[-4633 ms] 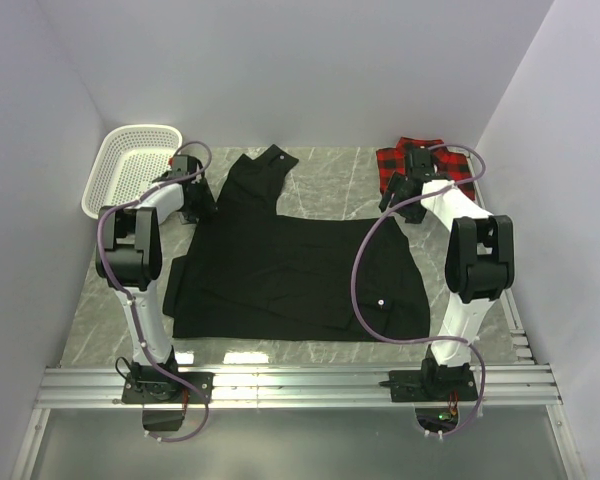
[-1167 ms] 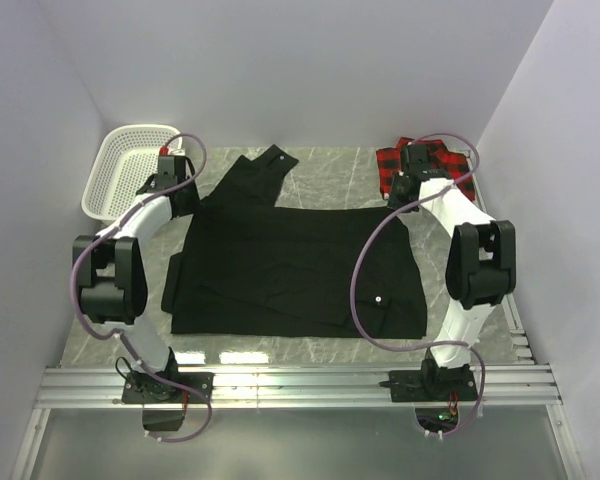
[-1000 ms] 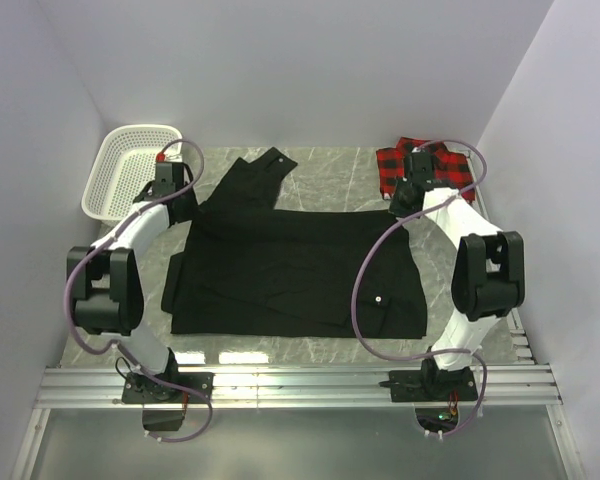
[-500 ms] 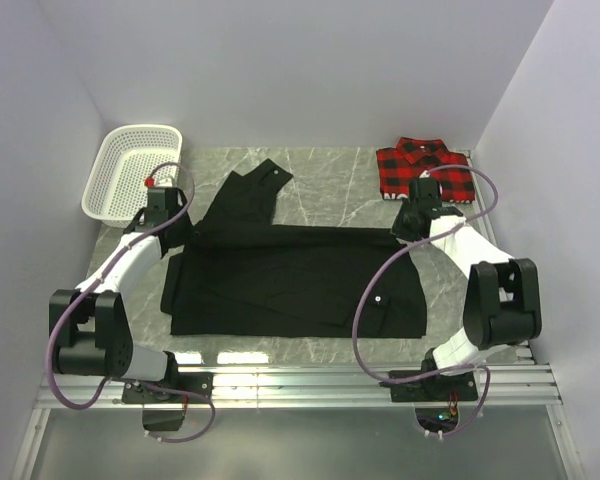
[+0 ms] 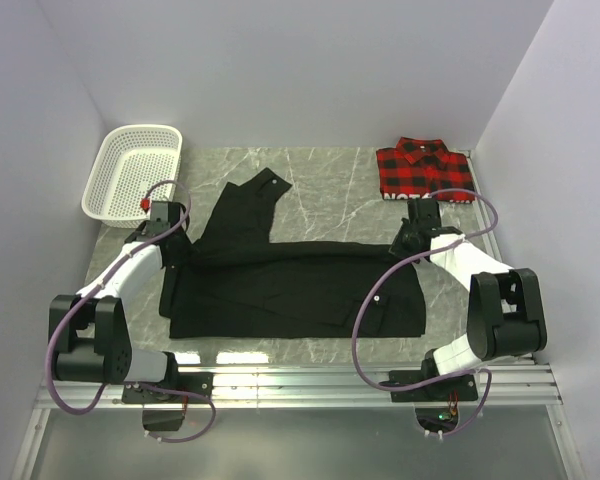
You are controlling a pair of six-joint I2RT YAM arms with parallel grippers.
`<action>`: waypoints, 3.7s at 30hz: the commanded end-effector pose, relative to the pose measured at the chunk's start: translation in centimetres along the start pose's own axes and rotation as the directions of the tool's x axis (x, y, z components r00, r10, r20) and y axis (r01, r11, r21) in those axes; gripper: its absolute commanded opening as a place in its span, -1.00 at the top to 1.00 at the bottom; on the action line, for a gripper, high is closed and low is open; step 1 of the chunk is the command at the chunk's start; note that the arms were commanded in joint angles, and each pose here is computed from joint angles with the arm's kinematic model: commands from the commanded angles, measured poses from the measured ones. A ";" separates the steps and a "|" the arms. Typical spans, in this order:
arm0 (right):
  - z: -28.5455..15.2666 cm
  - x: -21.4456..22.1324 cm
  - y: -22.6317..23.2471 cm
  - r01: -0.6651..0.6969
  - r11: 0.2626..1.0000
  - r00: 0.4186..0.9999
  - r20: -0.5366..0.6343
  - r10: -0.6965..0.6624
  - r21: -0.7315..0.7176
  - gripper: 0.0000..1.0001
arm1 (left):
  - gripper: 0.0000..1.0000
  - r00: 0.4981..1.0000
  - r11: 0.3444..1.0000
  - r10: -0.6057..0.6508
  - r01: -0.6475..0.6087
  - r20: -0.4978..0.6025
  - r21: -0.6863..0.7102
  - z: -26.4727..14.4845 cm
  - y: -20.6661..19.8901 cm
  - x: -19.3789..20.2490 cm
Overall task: Fold and stack the long sleeve shirts
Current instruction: Fold the shirt
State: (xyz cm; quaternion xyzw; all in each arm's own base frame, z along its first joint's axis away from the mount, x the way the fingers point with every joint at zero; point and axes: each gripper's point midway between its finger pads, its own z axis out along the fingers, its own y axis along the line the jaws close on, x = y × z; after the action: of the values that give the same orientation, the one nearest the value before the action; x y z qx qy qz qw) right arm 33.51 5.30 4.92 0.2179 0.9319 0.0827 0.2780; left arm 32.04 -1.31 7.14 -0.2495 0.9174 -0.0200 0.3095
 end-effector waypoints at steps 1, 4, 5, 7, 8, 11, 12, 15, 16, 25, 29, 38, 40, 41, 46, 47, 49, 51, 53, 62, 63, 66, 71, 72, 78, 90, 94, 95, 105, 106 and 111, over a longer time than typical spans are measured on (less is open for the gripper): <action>-0.4 -0.3 0.3 -0.032 0.999 0.999 0.026 0.032 -0.015 0.99 | 0.99 0.999 0.998 -0.034 0.034 0.005 -0.047 -0.1 0.9 0.4; -0.3 0.6 -0.2 -0.048 0.999 0.999 0.014 0.048 -0.005 0.86 | 0.98 0.999 0.997 -0.038 0.038 -0.011 -0.061 0.0 1.2 0.8; -0.4 1.0 -0.5 -0.051 0.999 0.999 0.007 0.051 -0.001 0.81 | 0.96 0.999 0.997 -0.038 0.037 -0.022 -0.067 0.1 1.3 1.1; -0.9 1.1 -0.6 -0.050 0.999 0.999 0.018 0.050 -0.007 0.53 | 0.92 0.998 0.996 -0.046 0.043 -0.035 -0.082 -0.1 1.6 1.5; -1.1 1.3 -0.7 -0.048 0.999 0.999 0.019 0.048 -0.009 0.40 | 0.91 0.998 0.995 -0.052 0.049 -0.032 -0.086 -0.2 1.7 1.5; -3.4 0.2 0.2 -0.033 0.998 0.996 0.078 0.037 -0.054 0.06 | 0.68 0.997 0.997 -0.069 0.070 0.045 -0.024 -2.0 0.9 -0.1; -4.2 -0.3 0.6 -0.021 0.997 0.994 0.104 0.029 -0.071 -0.03 | 0.60 0.992 0.997 -0.080 0.078 0.100 0.022 -3.4 0.3 -1.3; -7.0 -2.4 3.4 0.026 0.987 0.980 0.197 0.005 -0.156 -0.25 | 0.10 0.973 0.990 -0.106 0.085 0.203 0.111 -6.0 -1.0 -3.9; -7.5 -2.9 4.3 0.036 0.982 0.976 0.216 0.005 -0.184 -0.31 | -0.03 0.969 0.987 -0.113 0.084 0.219 0.135 -6.5 -1.4 -4.3; -4.7 -2.8 11.4 0.133 0.954 0.988 0.118 -0.105 -0.270 -0.27 | -0.37 0.968 0.966 -0.121 0.064 0.222 0.250 -7.4 -4.6 -6.6; -2.1 0.5 12.3 0.161 0.949 0.986 0.011 -0.164 -0.270 -0.26 | -0.36 0.974 0.968 -0.124 0.076 0.190 0.240 -6.5 -4.5 -5.8; 0.8 8.1 9.4 0.214 0.953 0.948 -0.191 -0.255 -0.213 -0.25 | -0.47 0.985 0.979 -0.115 0.090 0.132 0.182 -5.1 -2.6 -2.7; 0.8 8.7 8.6 0.222 0.955 0.943 -0.205 -0.261 -0.196 -0.25 | -0.47 0.986 0.980 -0.117 0.095 0.121 0.173 -5.0 -2.2 -2.1; 0.7 8.8 8.5 0.232 0.953 0.941 -0.204 -0.271 -0.196 -0.25 | -0.47 0.985 0.980 -0.120 0.098 0.122 0.174 -5.0 -2.1 -1.9; 0.2 8.8 8.1 0.300 0.938 0.924 -0.192 -0.331 -0.174 -0.25 | -0.70 0.986 0.973 -0.095 0.063 0.137 0.221 -5.3 -3.4 -3.0; 0.2 8.7 8.0 0.323 0.932 0.918 -0.184 -0.350 -0.164 -0.25 | -0.75 0.987 0.972 -0.078 0.044 0.138 0.229 -5.3 -4.0 -3.7; 0.2 9.0 8.0 0.341 0.927 0.911 -0.188 -0.366 -0.155 -0.25 | -0.84 0.988 0.972 -0.062 0.028 0.139 0.233 -5.0 -4.6 -4.6; 0.3 9.2 8.1 0.360 0.920 0.904 -0.188 -0.385 -0.152 -0.25 | -0.87 0.990 0.972 -0.041 0.008 0.137 0.235 -4.3 -5.6 -6.0; 0.3 9.5 8.1 0.367 0.918 0.900 -0.191 -0.392 -0.151 -0.25 | -0.87 0.992 0.970 -0.011 -0.020 0.128 0.242 -3.2 -6.9 -7.2; -2.6 7.9 10.8 0.369 0.892 0.916 -0.060 -0.396 -0.263 -0.57 | -0.84 0.983 0.958 0.172 -0.182 0.060 0.222 4.7 -11.5 -10.1; -3.3 7.4 11.3 0.367 0.886 0.921 -0.027 -0.390 -0.283 -0.60 | -0.81 0.981 0.956 0.183 -0.192 0.062 0.221 5.3 -11.7 -10.4; -4.3 7.0 11.8 0.365 0.875 0.925 0.015 -0.380 -0.318 -0.71 | -0.73 0.976 0.947 0.207 -0.217 0.068 0.238 7.4 -13.1 -11.3; -5.9 6.1 12.3 0.360 0.865 0.931 0.075 -0.357 -0.349 -0.76 | -0.62 0.981 0.935 0.185 -0.191 0.048 0.299 10.7 -15.7 -11.9; -5.9 6.2 12.1 0.362 0.865 0.931 0.077 -0.358 -0.347 -0.76 | -0.61 0.982 0.934 0.183 -0.186 0.041 0.305 11.2 -16.0 -11.9; -6.7 6.3 11.3 0.349 0.872 0.937 0.100 -0.335 -0.343 -0.76 | -0.45 0.986 0.928 0.166 -0.158 0.005 0.338 13.9 -17.2 -11.4; -7.2 6.6 10.4 0.340 0.875 0.940 0.119 -0.319 -0.344 -0.73 | 0.99 0.987 0.868 0.151 -0.104 -0.059 0.486 12.1 -19.1 -8.7; -7.8 6.2 10.4 0.348 0.872 0.937 0.142 -0.318 -0.344 -0.72 | 0.99 0.991 0.840 0.137 -0.118 0.005 0.530 8.3 -20.0 -10.3; -7.9 6.0 10.4 0.355 0.871 0.935 0.149 -0.323 -0.341 -0.72 | 0.99 0.992 0.840 0.128 -0.109 0.003 0.532 7.5 -19.9 -10.2; -9.3 4.7 11.5 0.378 0.849 0.924 0.204 -0.323 -0.368 -0.70 | 0.99 0.995 0.795 0.095 -0.078 0.004 0.601 -6.3 -17.0 -3.9; -9.4 4.7 11.7 0.384 0.846 0.922 0.209 -0.327 -0.371 -0.70 | 0.99 0.994 0.799 0.103 -0.070 -0.022 0.597 -6.9 -16.3 -2.5; -9.6 4.2 12.1 0.394 0.840 0.917 0.223 -0.331 -0.374 -0.69 | 0.99 0.983 0.793 0.104 0.011 -0.153 0.610 -10.3 -11.7 5.9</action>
State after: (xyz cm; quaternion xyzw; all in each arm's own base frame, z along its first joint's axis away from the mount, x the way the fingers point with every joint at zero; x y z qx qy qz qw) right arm 28.13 16.91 11.35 -0.0091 0.9144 0.1908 0.3568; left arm 32.61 -15.23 17.21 -0.0866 0.8762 -0.3090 0.3596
